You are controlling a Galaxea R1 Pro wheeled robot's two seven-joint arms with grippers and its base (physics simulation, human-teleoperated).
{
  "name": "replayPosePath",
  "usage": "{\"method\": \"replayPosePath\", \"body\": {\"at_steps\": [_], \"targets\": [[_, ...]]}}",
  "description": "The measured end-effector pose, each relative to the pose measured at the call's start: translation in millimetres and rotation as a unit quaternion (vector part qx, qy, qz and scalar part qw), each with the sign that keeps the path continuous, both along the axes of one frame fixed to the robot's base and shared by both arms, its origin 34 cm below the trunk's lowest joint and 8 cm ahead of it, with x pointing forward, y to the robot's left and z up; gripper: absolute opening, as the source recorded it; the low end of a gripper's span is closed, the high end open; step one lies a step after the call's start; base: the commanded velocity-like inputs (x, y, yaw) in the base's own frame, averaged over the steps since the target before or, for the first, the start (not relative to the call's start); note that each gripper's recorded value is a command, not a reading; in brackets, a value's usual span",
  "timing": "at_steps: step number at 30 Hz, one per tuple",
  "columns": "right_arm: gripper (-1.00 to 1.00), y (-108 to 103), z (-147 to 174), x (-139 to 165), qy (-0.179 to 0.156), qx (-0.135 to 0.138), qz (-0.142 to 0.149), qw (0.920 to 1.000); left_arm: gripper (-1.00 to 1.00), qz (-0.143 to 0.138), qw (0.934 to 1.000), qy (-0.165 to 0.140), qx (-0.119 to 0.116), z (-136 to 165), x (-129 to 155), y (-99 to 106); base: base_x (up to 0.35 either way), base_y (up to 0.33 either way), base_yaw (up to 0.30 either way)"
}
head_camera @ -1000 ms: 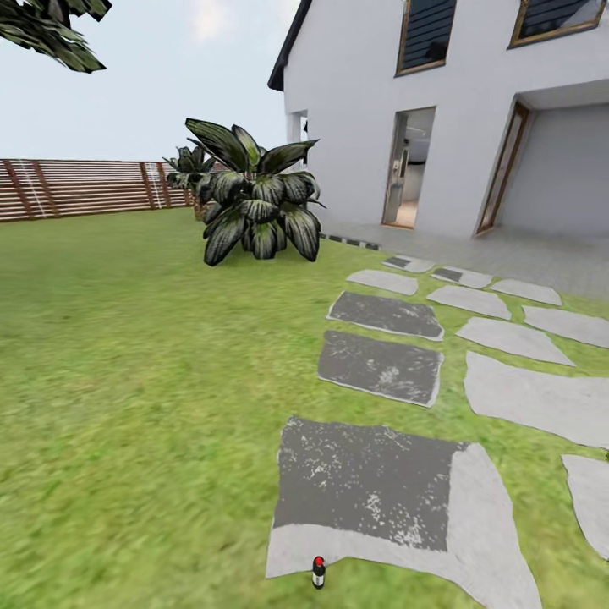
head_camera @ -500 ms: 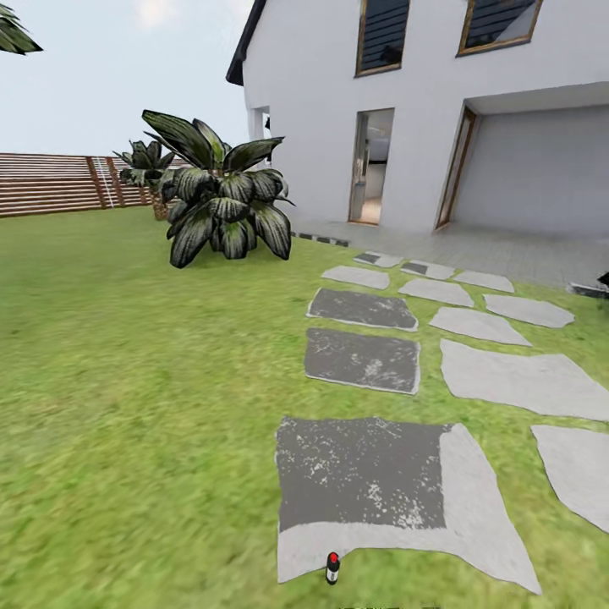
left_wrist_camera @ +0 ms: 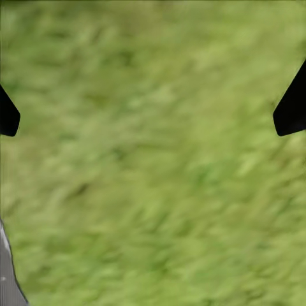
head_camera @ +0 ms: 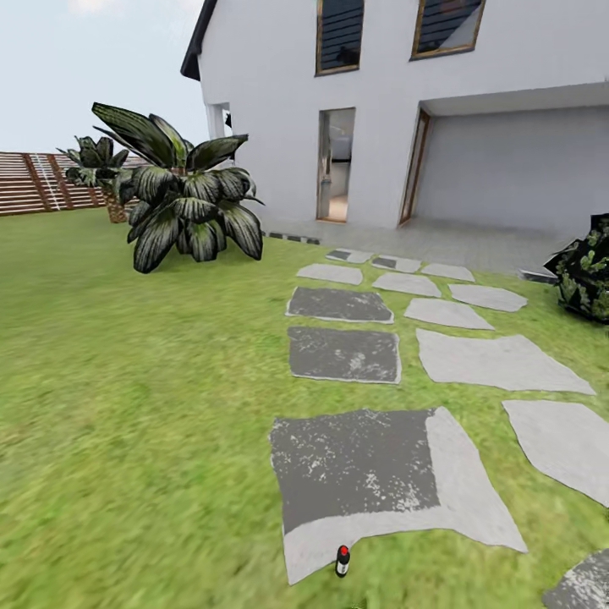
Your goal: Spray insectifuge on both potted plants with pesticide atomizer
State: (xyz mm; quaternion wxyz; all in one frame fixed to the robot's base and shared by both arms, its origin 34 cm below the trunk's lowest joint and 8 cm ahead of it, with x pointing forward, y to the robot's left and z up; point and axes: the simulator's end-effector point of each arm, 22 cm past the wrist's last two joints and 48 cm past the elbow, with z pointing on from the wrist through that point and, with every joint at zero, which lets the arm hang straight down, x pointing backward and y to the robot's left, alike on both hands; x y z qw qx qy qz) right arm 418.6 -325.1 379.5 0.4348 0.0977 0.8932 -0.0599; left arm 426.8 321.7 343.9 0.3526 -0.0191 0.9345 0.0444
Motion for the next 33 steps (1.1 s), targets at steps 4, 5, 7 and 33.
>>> {"method": "replayPosePath", "body": {"at_steps": [4, 5, 7, 33], "targets": [[1.00, -1, 0, 0, 0.001, -0.001, 0.000, 1.0000, 1.00, 0.000, 1.0000, 0.002, 0.000, -1, -1, 0, 0.000, 0.019, -0.242], [1.00, -1, -1, 0, 0.001, -0.001, 0.000, 1.0000, 1.00, 0.000, 1.0000, 0.002, 0.000, -1, -1, 0, 0.000, 0.005, -0.251], [1.00, -2, -1, -1, 0.001, -0.002, 0.000, 1.0000, 1.00, 0.000, 1.0000, 0.003, 0.000, -2, -2, 0, 0.000, 0.002, -0.254], [1.00, -9, -11, -11, 0.020, -0.005, 0.000, 0.9998, 1.00, -0.002, 0.9998, 0.019, -0.003, -12, -12, -3, 0.000, 0.003, -0.182]]}}
